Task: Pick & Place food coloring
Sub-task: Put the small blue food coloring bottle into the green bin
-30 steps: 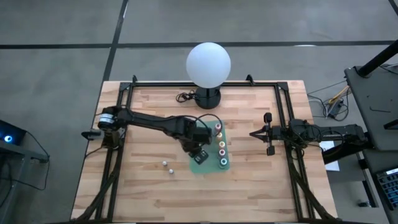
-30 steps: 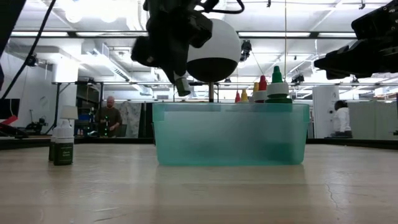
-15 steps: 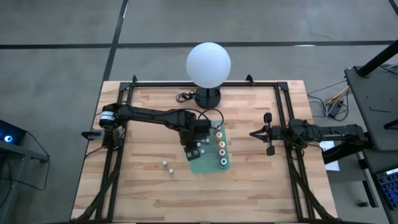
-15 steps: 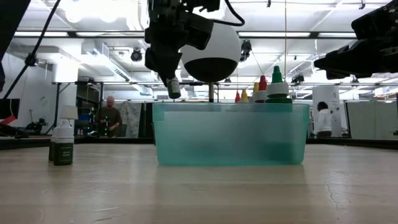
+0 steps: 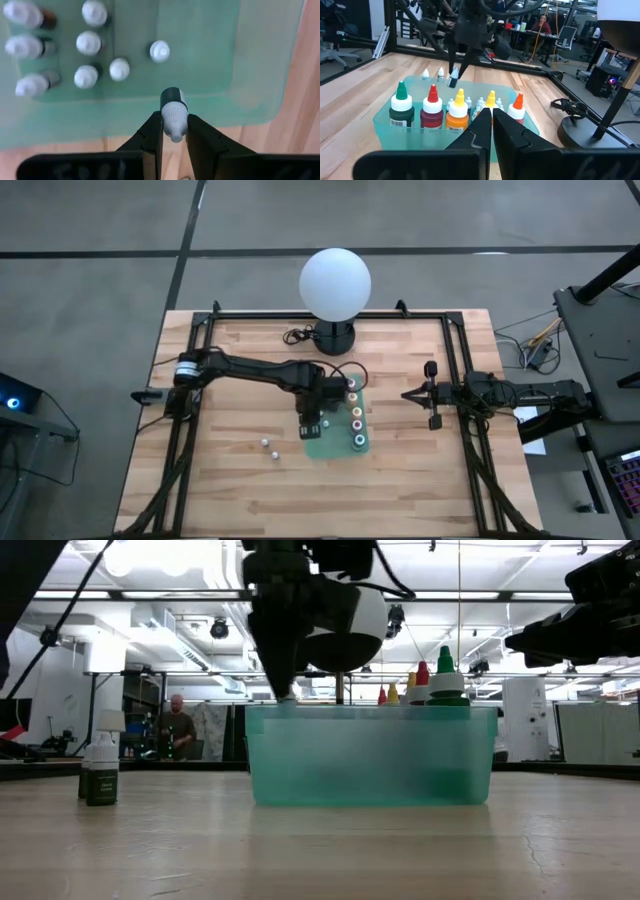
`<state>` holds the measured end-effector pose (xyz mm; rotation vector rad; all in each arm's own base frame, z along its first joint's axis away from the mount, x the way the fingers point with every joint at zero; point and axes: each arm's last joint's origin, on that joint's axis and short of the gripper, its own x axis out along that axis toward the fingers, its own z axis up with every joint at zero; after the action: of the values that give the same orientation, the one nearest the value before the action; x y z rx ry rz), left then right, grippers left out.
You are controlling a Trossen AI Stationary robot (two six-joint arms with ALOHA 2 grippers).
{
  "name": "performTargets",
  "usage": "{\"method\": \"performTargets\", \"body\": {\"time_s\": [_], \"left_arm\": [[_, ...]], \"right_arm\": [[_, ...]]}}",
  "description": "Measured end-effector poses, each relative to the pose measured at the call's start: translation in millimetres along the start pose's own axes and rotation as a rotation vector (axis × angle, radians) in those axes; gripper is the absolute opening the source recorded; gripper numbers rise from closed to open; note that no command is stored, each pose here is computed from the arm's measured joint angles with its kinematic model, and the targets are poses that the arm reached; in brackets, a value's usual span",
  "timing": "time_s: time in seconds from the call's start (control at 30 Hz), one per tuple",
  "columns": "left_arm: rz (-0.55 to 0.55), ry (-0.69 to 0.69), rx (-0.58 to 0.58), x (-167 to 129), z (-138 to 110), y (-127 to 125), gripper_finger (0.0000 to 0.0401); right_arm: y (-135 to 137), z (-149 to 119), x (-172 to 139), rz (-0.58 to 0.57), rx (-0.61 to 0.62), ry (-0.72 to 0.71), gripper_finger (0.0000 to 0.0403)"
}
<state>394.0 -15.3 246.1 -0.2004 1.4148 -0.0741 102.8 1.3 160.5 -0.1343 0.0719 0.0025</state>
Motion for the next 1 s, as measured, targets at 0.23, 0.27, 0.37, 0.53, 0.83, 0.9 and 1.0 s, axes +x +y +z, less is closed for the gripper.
{"method": "performTargets", "body": {"time_s": [0.23,0.27,0.37,0.53,0.83,0.9,1.0], "left_arm": [[0.010,-0.007,0.053,1,20,-2,0.0047],[0.012,0.008,0.056,2,21,-2,0.0047],[0.018,0.041,0.071,4,26,-3,0.0047],[0.059,0.093,0.076,7,27,-3,0.0047],[0.082,0.108,0.076,13,25,-12,0.0047],[0.097,0.107,0.080,13,24,-13,0.0047],[0.103,0.113,0.075,16,25,-14,0.0047]], "right_arm": [[0,0,0,0.000,-0.001,0.000,0.0009],[0,0,0,0.000,-0.001,0.000,0.0009],[0,0,0,0.000,0.000,0.000,0.0009],[0,0,0,0.000,-0.001,0.000,0.0009],[0,0,0,0.001,-0.001,0.000,0.0009],[0,0,0,0.000,0.001,0.000,0.0009],[0,0,0,0.000,0.000,0.000,0.0009]]}}
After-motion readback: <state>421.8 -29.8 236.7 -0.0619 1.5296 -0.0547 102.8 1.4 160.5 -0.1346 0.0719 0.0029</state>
